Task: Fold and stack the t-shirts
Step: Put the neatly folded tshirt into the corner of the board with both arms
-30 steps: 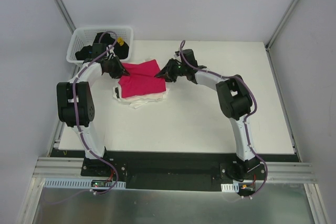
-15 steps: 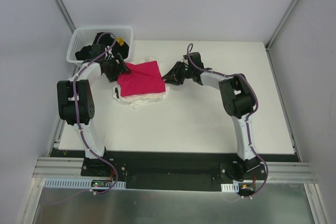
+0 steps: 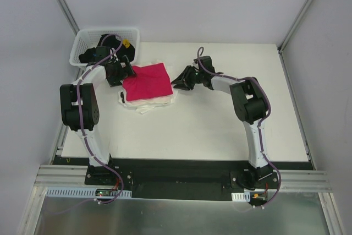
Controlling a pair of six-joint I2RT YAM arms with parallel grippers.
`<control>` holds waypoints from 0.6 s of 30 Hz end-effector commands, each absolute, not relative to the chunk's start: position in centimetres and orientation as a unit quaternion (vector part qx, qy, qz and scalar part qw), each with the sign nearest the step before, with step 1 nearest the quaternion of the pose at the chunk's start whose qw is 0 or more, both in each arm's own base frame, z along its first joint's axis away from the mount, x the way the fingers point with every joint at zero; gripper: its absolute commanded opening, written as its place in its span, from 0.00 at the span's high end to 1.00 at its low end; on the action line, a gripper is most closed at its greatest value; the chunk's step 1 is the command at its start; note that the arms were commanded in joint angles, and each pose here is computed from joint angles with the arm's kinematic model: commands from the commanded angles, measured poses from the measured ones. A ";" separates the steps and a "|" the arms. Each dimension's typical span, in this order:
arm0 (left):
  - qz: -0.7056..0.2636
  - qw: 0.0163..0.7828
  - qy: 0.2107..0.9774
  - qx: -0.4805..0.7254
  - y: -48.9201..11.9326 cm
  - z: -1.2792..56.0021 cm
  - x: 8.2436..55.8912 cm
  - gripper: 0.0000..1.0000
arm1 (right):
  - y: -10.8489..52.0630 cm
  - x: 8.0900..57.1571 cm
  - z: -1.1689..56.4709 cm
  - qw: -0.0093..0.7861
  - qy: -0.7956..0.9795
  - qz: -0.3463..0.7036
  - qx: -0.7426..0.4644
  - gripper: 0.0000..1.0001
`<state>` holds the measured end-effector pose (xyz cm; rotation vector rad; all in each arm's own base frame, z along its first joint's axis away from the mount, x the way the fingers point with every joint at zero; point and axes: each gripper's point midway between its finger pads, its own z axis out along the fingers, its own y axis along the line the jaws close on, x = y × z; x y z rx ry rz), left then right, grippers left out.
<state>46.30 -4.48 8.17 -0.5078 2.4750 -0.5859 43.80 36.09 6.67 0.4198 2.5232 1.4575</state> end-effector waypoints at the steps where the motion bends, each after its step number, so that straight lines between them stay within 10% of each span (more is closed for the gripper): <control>1: -0.161 0.316 0.917 -0.180 -1.8 10.1 46.9 0.01 | 35.8 44.5 11.3 0.144 0.836 0.516 0.116 0.64; 10: -0.164 0.349 0.908 -0.163 -1.8 13.5 46.7 0.01 | 34.3 45.3 12.3 0.159 0.835 0.514 0.115 0.20; 18: -0.186 0.400 0.887 -0.138 -2.6 19.8 46.2 0.01 | 32.6 45.9 15.5 0.195 0.830 0.512 0.108 0.18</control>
